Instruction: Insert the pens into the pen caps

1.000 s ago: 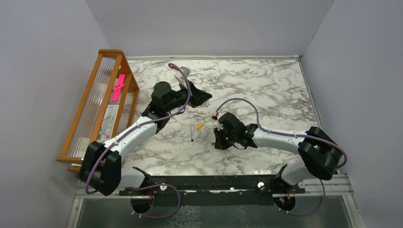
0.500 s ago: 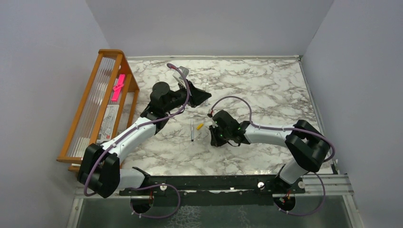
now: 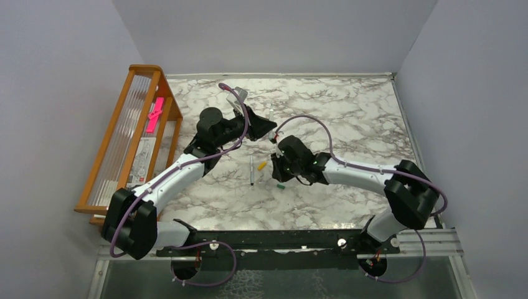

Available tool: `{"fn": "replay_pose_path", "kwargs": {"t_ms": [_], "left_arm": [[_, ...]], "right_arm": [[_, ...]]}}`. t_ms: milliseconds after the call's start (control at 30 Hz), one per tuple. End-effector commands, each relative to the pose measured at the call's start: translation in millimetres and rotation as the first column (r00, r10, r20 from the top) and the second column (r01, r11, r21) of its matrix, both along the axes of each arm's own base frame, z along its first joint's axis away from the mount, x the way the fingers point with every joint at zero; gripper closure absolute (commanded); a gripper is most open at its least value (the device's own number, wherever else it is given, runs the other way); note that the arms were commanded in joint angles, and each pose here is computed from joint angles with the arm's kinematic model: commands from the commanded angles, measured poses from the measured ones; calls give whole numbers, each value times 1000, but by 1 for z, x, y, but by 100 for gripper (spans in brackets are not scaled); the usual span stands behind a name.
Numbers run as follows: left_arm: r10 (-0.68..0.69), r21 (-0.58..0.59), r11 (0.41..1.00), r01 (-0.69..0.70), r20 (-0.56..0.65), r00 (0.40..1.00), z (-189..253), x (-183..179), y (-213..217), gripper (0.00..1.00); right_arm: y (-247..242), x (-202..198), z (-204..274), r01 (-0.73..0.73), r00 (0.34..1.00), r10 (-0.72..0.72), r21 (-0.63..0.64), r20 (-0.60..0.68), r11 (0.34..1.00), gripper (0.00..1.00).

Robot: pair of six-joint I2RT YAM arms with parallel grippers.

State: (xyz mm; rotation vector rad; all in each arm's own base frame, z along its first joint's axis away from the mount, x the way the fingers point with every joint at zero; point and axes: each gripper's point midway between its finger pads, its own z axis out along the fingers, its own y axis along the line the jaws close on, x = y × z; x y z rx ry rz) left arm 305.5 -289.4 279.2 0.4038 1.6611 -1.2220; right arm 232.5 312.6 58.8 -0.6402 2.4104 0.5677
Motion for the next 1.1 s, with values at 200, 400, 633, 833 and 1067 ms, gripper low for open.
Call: {"fn": "replay_pose_path", "kwargs": {"t_ms": [200, 400, 633, 833, 1067], "left_arm": [[21, -10, 1000, -20, 46, 999, 12, -2, 6, 100], [22, -9, 1000, -21, 43, 999, 10, -2, 6, 100], [23, -7, 1000, -22, 36, 999, 8, 0, 5, 100], [22, -6, 1000, -21, 31, 999, 6, 0, 5, 100], [25, -4, 1000, -25, 28, 999, 5, 1, 5, 100]], "right_arm": [[-3, -2, 17, -138, 984, 139, -24, 108, 990, 51], [-9, -15, -5, -174, 981, 178, -63, 76, 983, 45], [-8, -17, -24, -158, 984, 163, -71, 74, 985, 45], [-11, -18, -41, -149, 986, 157, -126, 59, 981, 45], [-22, -21, -51, -111, 990, 126, -194, 68, 975, 51]]}}
